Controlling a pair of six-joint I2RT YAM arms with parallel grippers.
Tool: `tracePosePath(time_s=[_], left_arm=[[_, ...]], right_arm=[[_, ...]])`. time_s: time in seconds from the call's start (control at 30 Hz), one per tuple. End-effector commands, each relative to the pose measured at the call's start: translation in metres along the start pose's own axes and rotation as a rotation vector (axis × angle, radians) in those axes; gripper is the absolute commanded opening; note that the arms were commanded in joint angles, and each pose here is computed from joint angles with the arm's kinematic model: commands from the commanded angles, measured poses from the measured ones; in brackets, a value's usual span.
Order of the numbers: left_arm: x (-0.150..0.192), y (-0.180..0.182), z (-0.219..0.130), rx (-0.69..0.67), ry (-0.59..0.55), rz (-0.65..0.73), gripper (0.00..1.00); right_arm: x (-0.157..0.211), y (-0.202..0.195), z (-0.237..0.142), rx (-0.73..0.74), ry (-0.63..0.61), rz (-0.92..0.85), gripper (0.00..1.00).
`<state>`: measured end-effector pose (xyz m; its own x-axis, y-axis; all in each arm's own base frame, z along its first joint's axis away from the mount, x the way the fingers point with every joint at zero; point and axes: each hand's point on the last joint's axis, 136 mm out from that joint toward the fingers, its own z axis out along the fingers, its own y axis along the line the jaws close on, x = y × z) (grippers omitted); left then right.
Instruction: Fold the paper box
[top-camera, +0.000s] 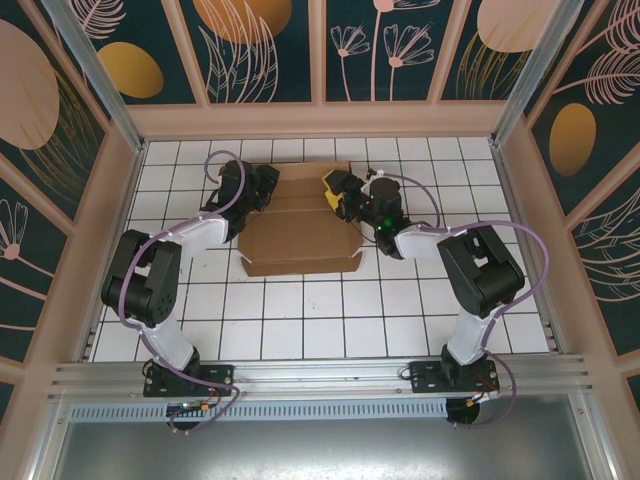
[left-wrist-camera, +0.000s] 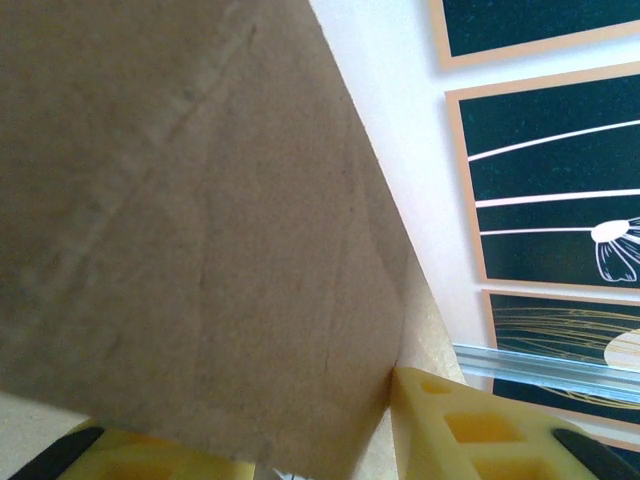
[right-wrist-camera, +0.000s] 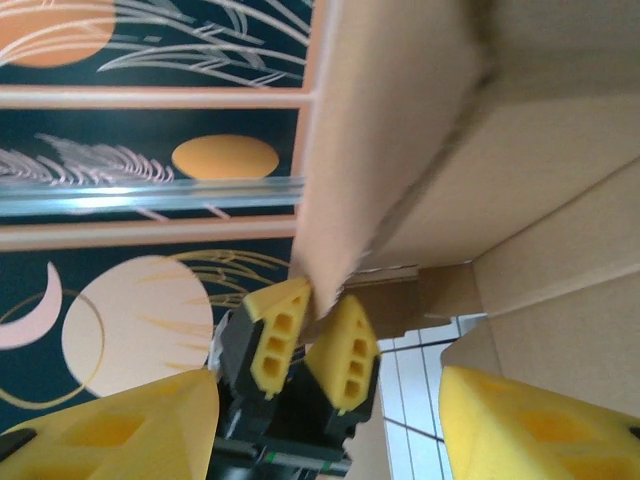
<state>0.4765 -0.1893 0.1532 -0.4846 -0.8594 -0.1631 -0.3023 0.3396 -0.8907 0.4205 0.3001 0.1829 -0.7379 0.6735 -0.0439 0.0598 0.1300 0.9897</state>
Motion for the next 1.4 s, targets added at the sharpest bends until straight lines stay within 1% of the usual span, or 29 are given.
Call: tracePosePath(time_s=[0.0,0.03,0.07,0.1,0.17,0.23,0.37,0.47,0.53,0.63,0.7,0.87,1.07,1.2,1.23,1.3,1.37], left_arm=[[0.004,0.023,0.006,-0.063,0.026,-0.018,0.37],[0.003,0.024,0.006,-0.068,0.024,-0.020,0.37],[0.001,0.024,0.005,-0.072,0.022,-0.018,0.37],[0.001,0.024,0.005,-0.074,0.022,-0.015,0.37],[-0.001,0.026,0.005,-0.086,0.021,-0.012,0.37],[-0.001,0.027,0.005,-0.089,0.022,-0.012,0.37],[-0.001,0.026,0.006,-0.087,0.025,-0.007,0.37],[-0.001,0.026,0.007,-0.092,0.026,-0.004,0.37],[-0.001,0.027,0.008,-0.095,0.028,-0.004,0.37],[-0.002,0.026,0.008,-0.096,0.026,-0.002,0.37],[-0.002,0.026,0.009,-0.098,0.027,-0.003,0.37],[0.000,0.027,0.011,-0.099,0.038,-0.010,0.37],[0.000,0.027,0.011,-0.100,0.039,-0.010,0.37],[0.000,0.028,0.011,-0.103,0.038,-0.010,0.36],[0.000,0.028,0.012,-0.104,0.039,-0.013,0.36],[0.000,0.027,0.012,-0.102,0.039,-0.014,0.36],[0.000,0.024,0.011,-0.096,0.038,-0.013,0.36]], right_arm=[[-0.018,0.019,-0.006,-0.062,-0.090,-0.042,0.60],[-0.018,0.025,-0.009,-0.065,-0.072,-0.137,0.60],[-0.020,0.026,-0.013,-0.036,-0.066,-0.247,0.59],[-0.023,0.023,-0.017,0.014,-0.080,-0.341,0.59],[-0.031,0.015,-0.027,0.143,-0.114,-0.620,0.57],[-0.040,0.003,-0.034,0.265,-0.124,-0.819,0.52],[-0.052,-0.022,-0.051,0.410,-0.150,-1.052,0.50],[-0.058,-0.040,-0.052,0.473,-0.152,-1.192,0.55],[-0.062,-0.052,-0.048,0.511,-0.149,-1.235,0.59],[-0.063,-0.065,-0.035,0.526,-0.106,-1.283,0.61],[-0.065,-0.068,-0.029,0.522,-0.115,-1.312,0.61],[-0.078,-0.062,-0.019,0.524,-0.197,-1.397,0.57],[-0.078,-0.053,-0.001,0.467,-0.222,-1.490,0.54],[-0.082,-0.057,0.007,0.473,-0.234,-1.499,0.49],[-0.084,-0.059,0.008,0.479,-0.239,-1.502,0.45],[-0.086,-0.059,0.008,0.478,-0.263,-1.506,0.38],[-0.088,-0.059,0.009,0.484,-0.276,-1.510,0.28]])
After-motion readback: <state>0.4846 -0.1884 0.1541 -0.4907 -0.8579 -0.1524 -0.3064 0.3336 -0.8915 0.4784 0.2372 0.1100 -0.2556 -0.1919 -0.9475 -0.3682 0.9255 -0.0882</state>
